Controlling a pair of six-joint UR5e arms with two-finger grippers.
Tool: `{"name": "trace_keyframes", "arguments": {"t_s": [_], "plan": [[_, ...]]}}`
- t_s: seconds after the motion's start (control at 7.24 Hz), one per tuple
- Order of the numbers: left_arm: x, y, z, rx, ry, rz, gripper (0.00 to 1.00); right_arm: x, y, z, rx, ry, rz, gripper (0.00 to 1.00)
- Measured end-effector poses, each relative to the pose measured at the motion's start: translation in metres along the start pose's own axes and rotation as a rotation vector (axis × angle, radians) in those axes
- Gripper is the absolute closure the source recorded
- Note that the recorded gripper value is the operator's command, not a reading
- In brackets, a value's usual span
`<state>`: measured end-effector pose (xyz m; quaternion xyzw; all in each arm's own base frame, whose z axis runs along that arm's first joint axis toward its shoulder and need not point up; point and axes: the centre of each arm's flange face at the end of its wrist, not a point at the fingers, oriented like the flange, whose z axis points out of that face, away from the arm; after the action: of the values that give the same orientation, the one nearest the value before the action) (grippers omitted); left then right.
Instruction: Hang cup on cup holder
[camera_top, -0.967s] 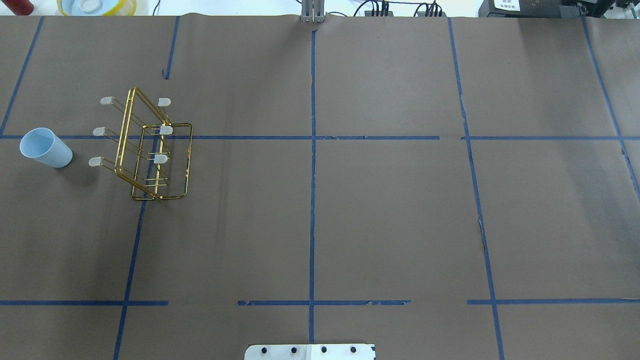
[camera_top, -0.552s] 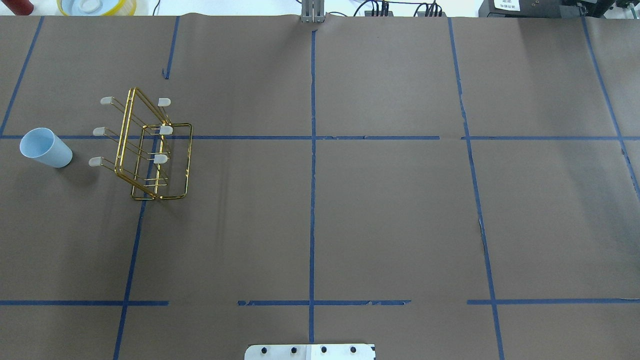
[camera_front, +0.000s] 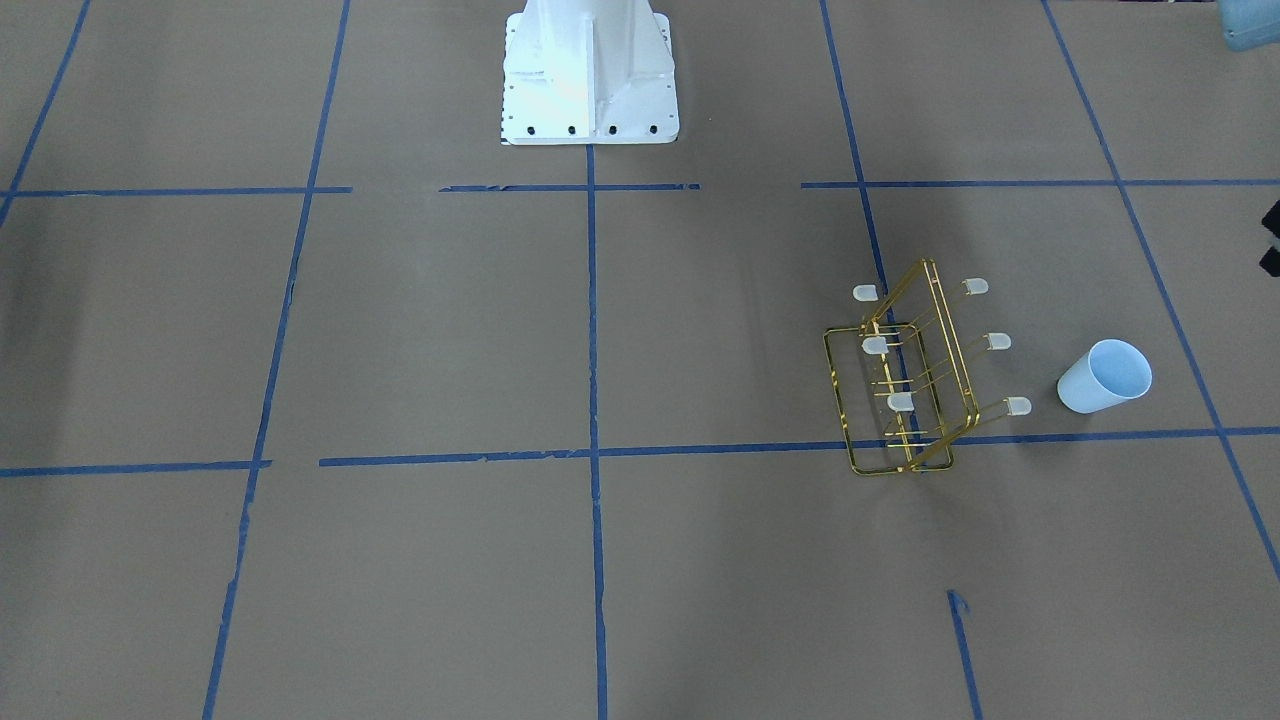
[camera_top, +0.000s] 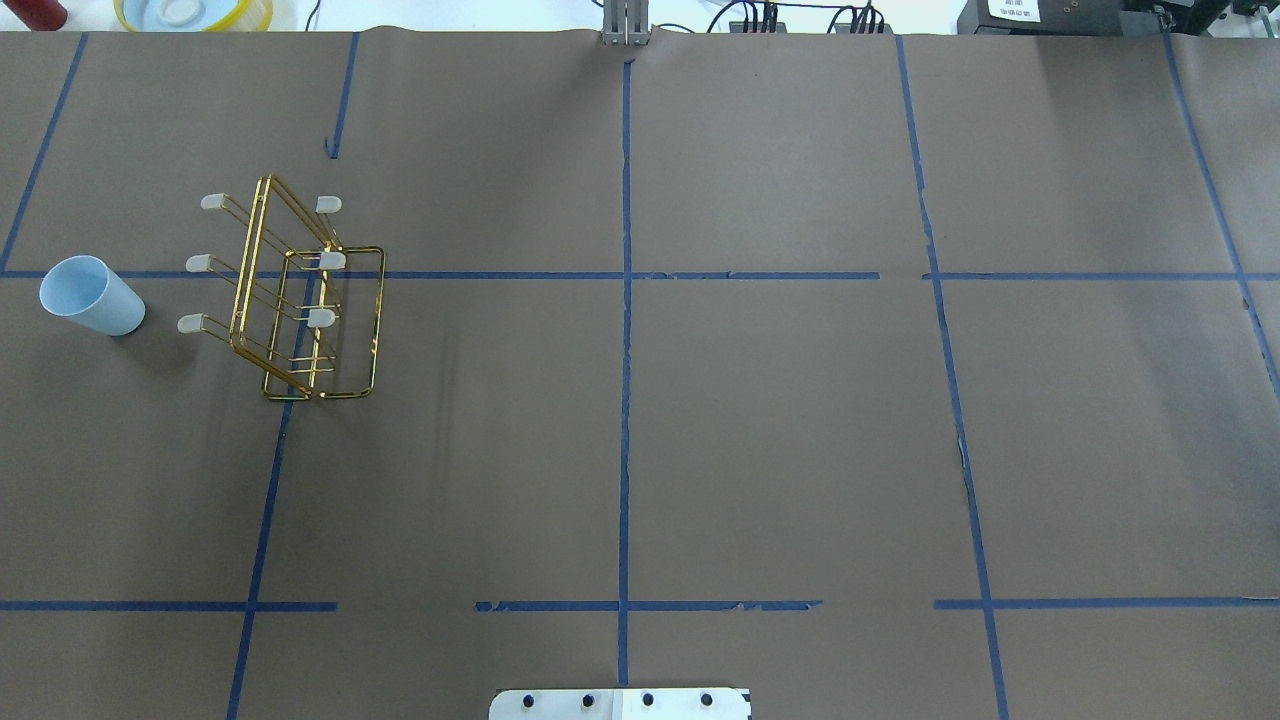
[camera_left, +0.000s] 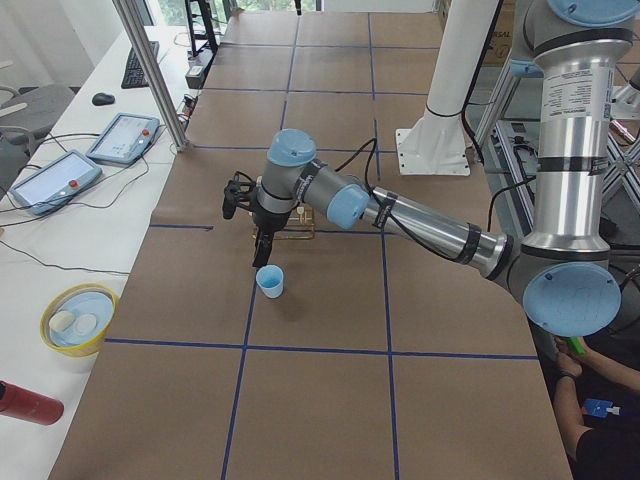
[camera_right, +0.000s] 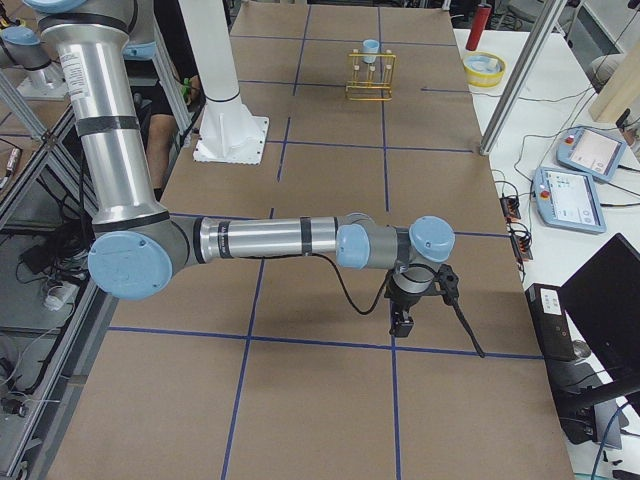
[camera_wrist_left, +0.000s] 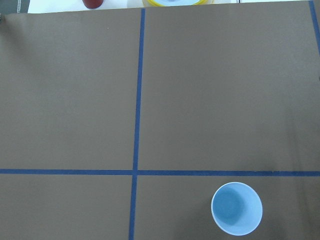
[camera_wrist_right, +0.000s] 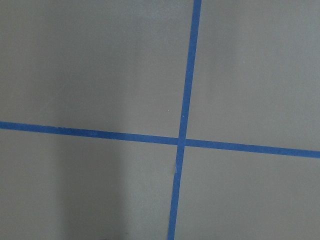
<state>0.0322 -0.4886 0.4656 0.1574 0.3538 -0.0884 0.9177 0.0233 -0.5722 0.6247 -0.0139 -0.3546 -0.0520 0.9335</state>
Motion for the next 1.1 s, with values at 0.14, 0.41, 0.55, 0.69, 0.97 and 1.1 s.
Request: {"name": "trace_keyframes", "arguments": {"t_s": [0.14,0.41,0.55,0.69,0.97,1.1], "plan": [[0.018,0.014,0.016,0.024,0.005,-0.019,0.00,0.000,0.000,0.000,0.000,0.000,0.000,0.00],[0.031,0.049,0.041,0.071,0.019,-0.058,0.00,0.000,0.000,0.000,0.000,0.000,0.000,0.00],[0.029,0.070,0.054,0.102,0.015,-0.077,0.00,0.000,0.000,0.000,0.000,0.000,0.000,0.00],[0.024,0.088,0.064,0.134,0.007,-0.090,0.00,0.000,0.000,0.000,0.000,0.000,0.000,0.00],[0.019,0.111,0.082,0.203,-0.008,-0.134,0.00,0.000,0.000,0.000,0.000,0.000,0.000,0.00],[0.024,0.119,0.090,0.230,-0.013,-0.167,0.00,0.000,0.000,0.000,0.000,0.000,0.000,0.00]]}}
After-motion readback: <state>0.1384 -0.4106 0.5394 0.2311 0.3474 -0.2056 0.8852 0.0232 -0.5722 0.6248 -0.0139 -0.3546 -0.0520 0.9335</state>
